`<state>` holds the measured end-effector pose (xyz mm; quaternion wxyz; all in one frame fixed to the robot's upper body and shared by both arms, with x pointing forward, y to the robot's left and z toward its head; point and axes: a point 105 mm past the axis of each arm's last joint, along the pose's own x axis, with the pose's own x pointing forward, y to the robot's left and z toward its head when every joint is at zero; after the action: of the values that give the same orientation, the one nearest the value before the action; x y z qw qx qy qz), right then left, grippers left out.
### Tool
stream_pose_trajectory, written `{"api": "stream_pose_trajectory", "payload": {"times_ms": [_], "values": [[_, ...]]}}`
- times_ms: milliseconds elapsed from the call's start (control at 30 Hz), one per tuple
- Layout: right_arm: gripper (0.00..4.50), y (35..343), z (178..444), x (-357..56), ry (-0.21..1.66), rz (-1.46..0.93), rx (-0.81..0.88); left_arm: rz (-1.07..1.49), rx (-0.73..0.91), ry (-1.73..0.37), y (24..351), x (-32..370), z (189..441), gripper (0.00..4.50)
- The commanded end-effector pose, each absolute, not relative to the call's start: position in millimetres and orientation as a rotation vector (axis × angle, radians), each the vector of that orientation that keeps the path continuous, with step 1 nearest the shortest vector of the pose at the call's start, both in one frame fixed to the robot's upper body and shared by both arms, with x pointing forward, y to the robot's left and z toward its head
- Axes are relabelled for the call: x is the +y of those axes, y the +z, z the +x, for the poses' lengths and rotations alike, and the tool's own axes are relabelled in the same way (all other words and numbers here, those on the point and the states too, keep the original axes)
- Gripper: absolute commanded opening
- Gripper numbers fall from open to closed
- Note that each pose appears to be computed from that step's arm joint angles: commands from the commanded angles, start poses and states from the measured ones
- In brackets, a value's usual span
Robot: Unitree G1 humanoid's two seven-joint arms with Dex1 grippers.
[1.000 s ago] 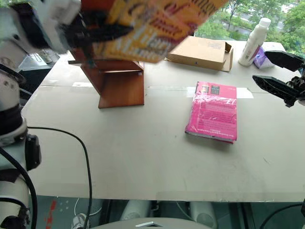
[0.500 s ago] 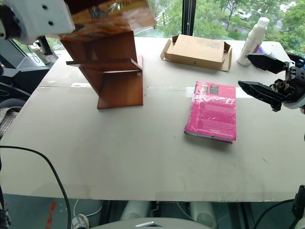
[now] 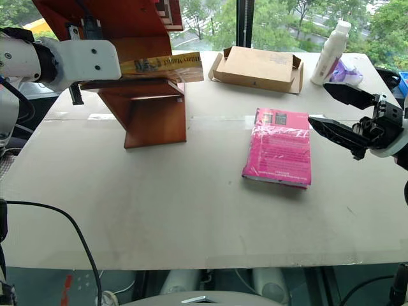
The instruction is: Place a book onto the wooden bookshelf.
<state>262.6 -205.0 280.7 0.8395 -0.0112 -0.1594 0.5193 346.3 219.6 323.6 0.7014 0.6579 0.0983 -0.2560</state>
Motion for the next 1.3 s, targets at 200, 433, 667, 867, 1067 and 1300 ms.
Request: {"api": "stream_pose_trajectory", "payload": {"times_ms": [200,433,667,867,1067,1300], "values": [[4.50,299,250,-203,1.111,-0.066,-0.425,1.276,0.073,-0.711,364,216,309,2.66],[4.50,300,256,-205,1.093,-0.079,-0.421,0.758,0.005,-1.088,380,167,236,2.66],[4.50,282,265,-227,0.953,-0.125,-0.293,0.426,-0.099,-1.238,344,112,234,2.66],[4.50,246,259,-263,0.773,-0.190,-0.105,0.202,-0.014,-1.195,279,101,244,2.66],[4.50,203,242,-301,0.615,-0.219,0.089,0.186,0.121,-1.014,217,142,254,2.66],[4.50,174,216,-342,0.485,-0.244,0.261,0.231,0.239,-0.887,171,192,245,2.66]]}}
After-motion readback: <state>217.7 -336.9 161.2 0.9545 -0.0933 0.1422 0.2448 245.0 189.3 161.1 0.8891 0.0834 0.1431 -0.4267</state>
